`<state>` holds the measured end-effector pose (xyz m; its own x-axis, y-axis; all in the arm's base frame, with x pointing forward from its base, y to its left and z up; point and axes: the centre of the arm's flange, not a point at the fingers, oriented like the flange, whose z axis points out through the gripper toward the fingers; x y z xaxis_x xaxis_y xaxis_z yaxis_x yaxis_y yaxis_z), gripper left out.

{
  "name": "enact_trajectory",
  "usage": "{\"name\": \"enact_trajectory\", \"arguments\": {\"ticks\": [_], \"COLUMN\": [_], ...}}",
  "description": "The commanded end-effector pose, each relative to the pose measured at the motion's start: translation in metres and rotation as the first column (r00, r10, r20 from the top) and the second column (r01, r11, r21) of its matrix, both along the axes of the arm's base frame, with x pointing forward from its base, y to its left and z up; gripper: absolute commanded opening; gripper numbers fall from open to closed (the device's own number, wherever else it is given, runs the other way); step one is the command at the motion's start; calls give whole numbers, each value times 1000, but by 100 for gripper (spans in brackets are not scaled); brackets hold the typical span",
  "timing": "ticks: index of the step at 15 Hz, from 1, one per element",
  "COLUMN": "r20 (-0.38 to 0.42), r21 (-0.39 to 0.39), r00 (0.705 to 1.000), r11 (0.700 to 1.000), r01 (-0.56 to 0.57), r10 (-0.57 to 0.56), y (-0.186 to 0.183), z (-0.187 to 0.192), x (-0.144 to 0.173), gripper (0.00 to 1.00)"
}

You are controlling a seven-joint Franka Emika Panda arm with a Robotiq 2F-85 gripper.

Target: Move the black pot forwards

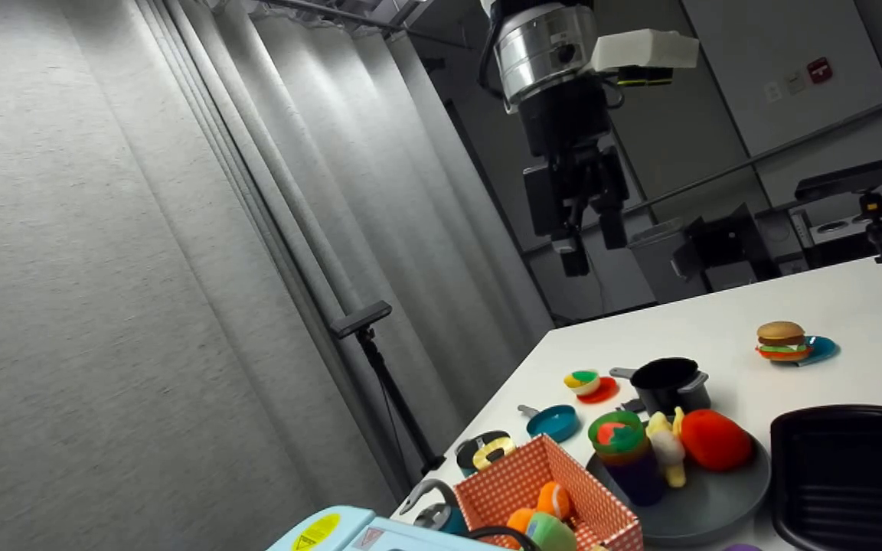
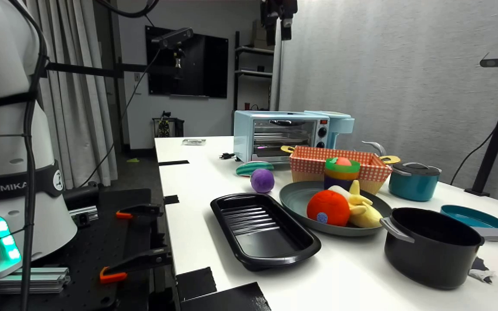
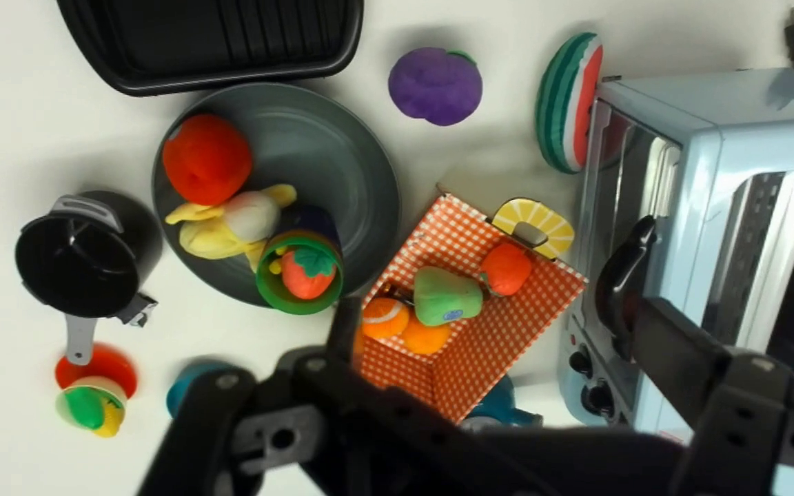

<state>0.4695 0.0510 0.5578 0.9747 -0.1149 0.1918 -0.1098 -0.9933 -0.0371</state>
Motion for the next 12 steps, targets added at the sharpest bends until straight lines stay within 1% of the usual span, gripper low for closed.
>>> {"name": "enact_trajectory", "arguments": {"ticks": [1, 8, 12], "r20": [12, 16, 9], "r21": [-30, -72, -93], "r00": [999, 983, 969], "r11": [998, 980, 964], "r01": [51, 183, 247], "r10": [-51, -183, -247], "y": [-40, -122, -157], "z": [0, -3, -6], "x": [-2, -6, -13], "gripper": [100, 100, 100]}}
